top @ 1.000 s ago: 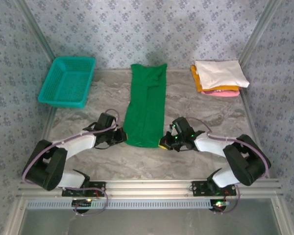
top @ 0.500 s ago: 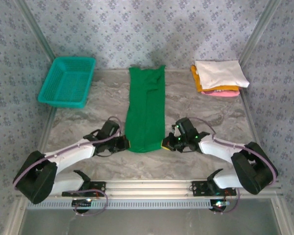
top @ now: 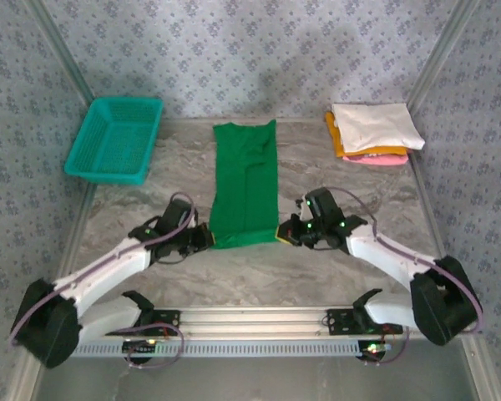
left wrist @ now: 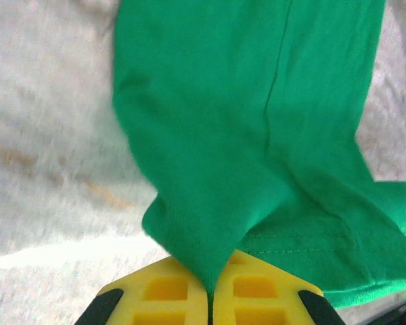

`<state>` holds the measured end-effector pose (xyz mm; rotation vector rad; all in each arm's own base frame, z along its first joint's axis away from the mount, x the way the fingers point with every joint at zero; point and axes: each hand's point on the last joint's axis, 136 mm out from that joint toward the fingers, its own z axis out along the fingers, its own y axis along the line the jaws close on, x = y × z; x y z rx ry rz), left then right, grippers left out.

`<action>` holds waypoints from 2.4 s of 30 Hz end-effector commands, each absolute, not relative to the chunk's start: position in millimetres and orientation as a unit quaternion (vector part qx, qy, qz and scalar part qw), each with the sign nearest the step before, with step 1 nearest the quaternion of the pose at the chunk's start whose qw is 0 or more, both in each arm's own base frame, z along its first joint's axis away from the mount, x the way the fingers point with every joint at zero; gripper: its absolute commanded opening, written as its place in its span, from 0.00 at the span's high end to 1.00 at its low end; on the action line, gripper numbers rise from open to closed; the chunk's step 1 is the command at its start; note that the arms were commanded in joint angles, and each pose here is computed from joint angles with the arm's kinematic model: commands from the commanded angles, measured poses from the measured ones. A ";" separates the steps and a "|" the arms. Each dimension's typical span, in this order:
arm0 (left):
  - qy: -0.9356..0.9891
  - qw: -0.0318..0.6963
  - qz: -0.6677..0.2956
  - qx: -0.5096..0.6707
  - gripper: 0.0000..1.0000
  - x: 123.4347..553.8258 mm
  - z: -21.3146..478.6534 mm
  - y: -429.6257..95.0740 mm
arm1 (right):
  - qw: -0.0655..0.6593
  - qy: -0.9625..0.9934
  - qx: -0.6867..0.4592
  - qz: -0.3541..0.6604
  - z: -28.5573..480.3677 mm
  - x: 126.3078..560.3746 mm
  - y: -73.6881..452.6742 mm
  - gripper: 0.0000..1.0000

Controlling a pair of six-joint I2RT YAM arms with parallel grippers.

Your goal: Fold and stack the t-shirts

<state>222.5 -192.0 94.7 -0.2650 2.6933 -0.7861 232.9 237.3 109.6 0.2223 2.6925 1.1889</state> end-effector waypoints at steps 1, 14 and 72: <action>0.941 0.171 -0.289 -0.043 1.00 249.1 119.0 -205.1 | 0.090 0.911 0.062 0.397 112.5 255.0 238.5 1.00; 0.955 0.153 -0.254 0.030 1.00 341.1 127.4 -216.5 | 0.119 0.911 0.054 0.391 127.9 350.1 237.4 1.00; 0.940 0.232 -0.246 0.041 1.00 436.8 74.2 -242.3 | 0.152 0.885 0.015 0.439 103.8 434.1 301.5 1.00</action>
